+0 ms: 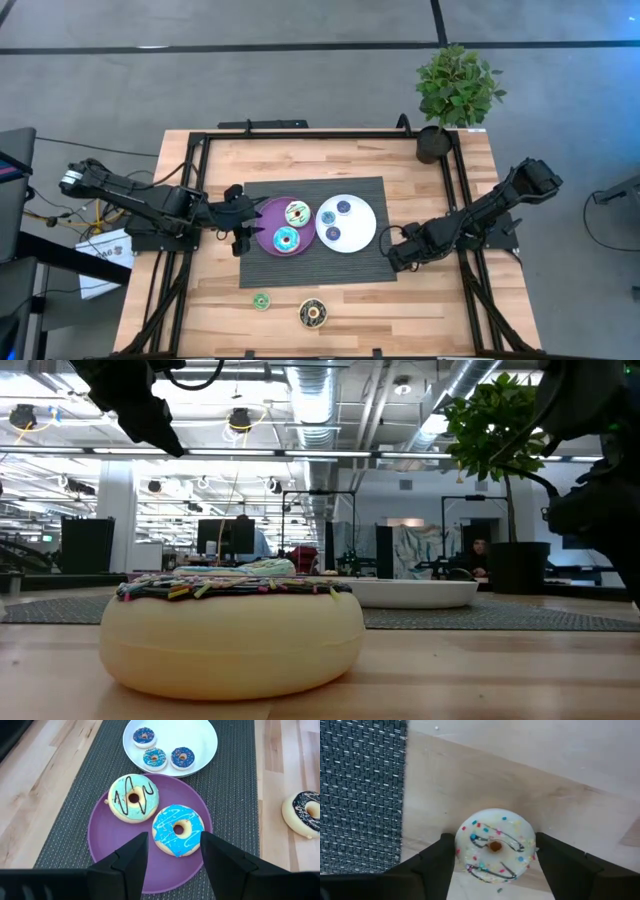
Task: Pick & Place donuts
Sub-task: Put the small white donut on the white plate
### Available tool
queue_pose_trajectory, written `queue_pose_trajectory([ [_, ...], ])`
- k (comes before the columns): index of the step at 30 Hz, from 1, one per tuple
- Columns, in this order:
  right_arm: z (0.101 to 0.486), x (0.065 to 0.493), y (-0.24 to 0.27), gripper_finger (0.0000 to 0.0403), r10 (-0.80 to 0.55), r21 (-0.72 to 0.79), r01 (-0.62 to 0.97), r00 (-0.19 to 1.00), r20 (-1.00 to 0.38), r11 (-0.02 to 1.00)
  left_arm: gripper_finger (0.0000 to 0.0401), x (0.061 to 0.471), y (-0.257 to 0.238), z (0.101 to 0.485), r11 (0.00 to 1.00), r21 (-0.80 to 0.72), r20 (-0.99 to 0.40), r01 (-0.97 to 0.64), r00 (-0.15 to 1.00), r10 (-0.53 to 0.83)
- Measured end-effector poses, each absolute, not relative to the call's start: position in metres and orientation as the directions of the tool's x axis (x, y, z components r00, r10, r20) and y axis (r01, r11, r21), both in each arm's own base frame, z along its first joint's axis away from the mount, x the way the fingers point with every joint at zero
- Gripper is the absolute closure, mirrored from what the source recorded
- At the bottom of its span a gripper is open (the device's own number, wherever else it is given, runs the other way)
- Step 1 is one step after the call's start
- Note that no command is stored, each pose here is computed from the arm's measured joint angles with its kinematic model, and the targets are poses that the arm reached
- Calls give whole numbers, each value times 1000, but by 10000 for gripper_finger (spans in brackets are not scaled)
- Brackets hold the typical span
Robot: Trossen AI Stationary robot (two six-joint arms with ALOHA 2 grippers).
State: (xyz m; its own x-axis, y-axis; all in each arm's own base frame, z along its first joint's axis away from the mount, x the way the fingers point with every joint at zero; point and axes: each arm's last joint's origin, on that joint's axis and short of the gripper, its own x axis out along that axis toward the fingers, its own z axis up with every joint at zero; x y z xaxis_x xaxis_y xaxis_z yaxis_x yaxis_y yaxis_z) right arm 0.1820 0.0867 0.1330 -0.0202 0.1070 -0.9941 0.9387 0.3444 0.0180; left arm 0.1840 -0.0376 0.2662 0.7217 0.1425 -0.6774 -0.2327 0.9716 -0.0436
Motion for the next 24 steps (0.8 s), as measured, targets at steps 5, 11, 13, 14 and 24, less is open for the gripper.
queue_pose_trajectory([
  [5, 133, 182, 87, 180, 107, 17, 937, -22, -994, 349, 228, 184, -38, 266, 972, -43, -678, -232, 721, 142],
  [11, 133, 182, 87, 212, 108, 20, 933, -20, -994, 360, 228, 184, -38, 266, 972, -43, -678, -232, 721, 142],
  [13, 133, 182, 87, 217, 108, 21, 933, -20, -994, 360, 228, 184, -38, 266, 972, -43, -678, -232, 721, 142],
  [14, 133, 182, 87, 219, 108, 20, 933, -20, -994, 360, 228, 184, -38, 266, 972, -43, -678, -232, 721, 141],
  [24, 150, 193, 87, 212, 88, 20, 925, -15, -996, 379, 228, 184, -38, 266, 973, -38, -679, -227, 721, 142],
])
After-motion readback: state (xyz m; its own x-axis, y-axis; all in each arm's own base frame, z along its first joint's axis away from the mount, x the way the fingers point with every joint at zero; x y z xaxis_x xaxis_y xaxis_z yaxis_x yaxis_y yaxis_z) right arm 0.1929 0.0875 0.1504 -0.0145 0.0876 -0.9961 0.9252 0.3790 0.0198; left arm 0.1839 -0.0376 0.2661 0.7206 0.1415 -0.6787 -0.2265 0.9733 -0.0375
